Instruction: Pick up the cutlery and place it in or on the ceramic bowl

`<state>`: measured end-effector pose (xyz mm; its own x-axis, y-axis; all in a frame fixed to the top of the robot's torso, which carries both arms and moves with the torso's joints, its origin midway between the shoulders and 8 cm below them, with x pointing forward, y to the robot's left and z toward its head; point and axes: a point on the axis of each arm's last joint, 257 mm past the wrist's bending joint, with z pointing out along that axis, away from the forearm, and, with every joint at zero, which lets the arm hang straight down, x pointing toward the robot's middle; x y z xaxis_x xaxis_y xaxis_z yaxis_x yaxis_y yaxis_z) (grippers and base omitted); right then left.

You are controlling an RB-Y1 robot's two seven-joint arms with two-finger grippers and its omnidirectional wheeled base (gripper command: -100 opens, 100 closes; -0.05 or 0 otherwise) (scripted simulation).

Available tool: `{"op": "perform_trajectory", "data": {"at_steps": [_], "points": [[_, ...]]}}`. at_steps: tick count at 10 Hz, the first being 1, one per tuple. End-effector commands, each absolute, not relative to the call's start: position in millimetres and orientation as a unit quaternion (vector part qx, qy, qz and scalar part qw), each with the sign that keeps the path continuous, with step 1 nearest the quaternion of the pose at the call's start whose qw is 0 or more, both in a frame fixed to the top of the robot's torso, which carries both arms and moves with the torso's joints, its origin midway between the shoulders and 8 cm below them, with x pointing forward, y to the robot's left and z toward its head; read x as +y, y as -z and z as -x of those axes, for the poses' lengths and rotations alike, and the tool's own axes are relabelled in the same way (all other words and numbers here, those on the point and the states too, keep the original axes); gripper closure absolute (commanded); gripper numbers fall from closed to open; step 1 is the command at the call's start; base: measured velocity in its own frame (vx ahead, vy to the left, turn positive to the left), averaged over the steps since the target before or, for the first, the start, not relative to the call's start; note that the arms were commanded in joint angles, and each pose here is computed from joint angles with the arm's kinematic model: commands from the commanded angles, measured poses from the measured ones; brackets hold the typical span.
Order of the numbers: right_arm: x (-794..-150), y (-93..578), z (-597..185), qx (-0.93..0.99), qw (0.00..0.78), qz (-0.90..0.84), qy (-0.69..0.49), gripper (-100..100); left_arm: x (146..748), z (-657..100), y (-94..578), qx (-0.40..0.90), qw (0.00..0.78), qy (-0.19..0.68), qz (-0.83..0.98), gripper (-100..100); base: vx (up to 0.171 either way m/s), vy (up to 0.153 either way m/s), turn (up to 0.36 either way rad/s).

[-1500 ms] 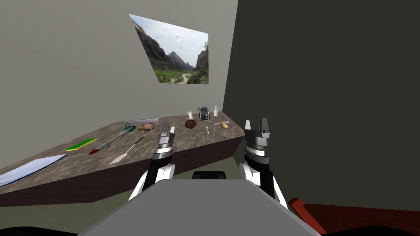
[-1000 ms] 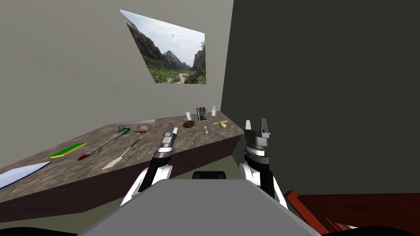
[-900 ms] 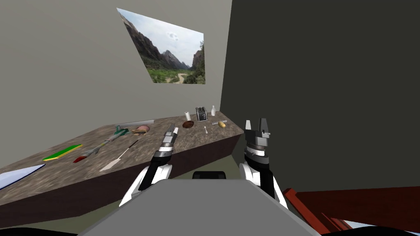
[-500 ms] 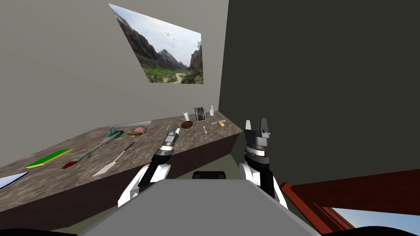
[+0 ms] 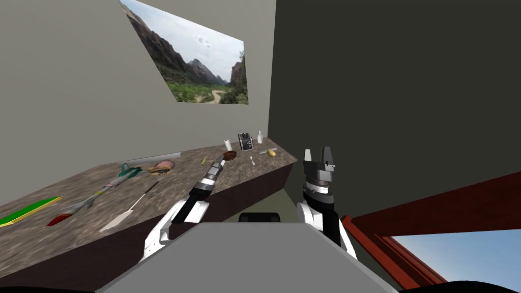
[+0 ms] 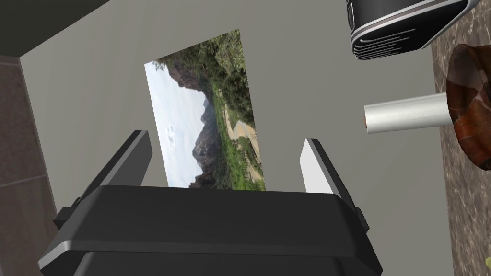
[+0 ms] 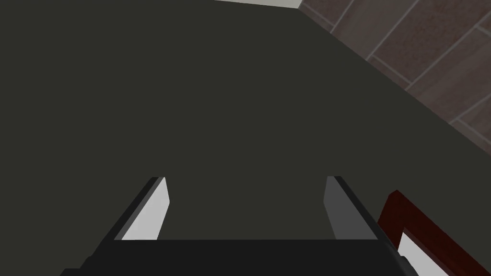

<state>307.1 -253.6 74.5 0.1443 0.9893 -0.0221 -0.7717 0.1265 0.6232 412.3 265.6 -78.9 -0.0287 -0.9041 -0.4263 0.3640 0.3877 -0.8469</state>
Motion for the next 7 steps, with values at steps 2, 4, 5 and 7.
{"op": "perform_trajectory", "data": {"at_steps": [2, 4, 5, 7], "points": [[-254, -74, -307, 0.224, 0.716, -0.243, -0.615, 0, 269, -419, 93, 0.554, 0.634, 0.476, 0.254, -100, -0.021, 0.024, -0.103], [-254, -74, -307, 0.224, 0.716, -0.243, -0.615, 0, 272, -424, 101, 0.573, 0.626, 0.466, 0.251, -100, -0.025, 0.031, -0.133], [-254, -74, -307, 0.224, 0.716, -0.243, -0.615, 0, 276, -429, 109, 0.590, 0.618, 0.456, 0.250, -100, -0.018, 0.020, -0.106], [-254, -74, -307, 0.224, 0.716, -0.243, -0.615, 0, 280, -433, 118, 0.607, 0.610, 0.444, 0.249, -100, -0.018, 0.020, -0.153]]}}
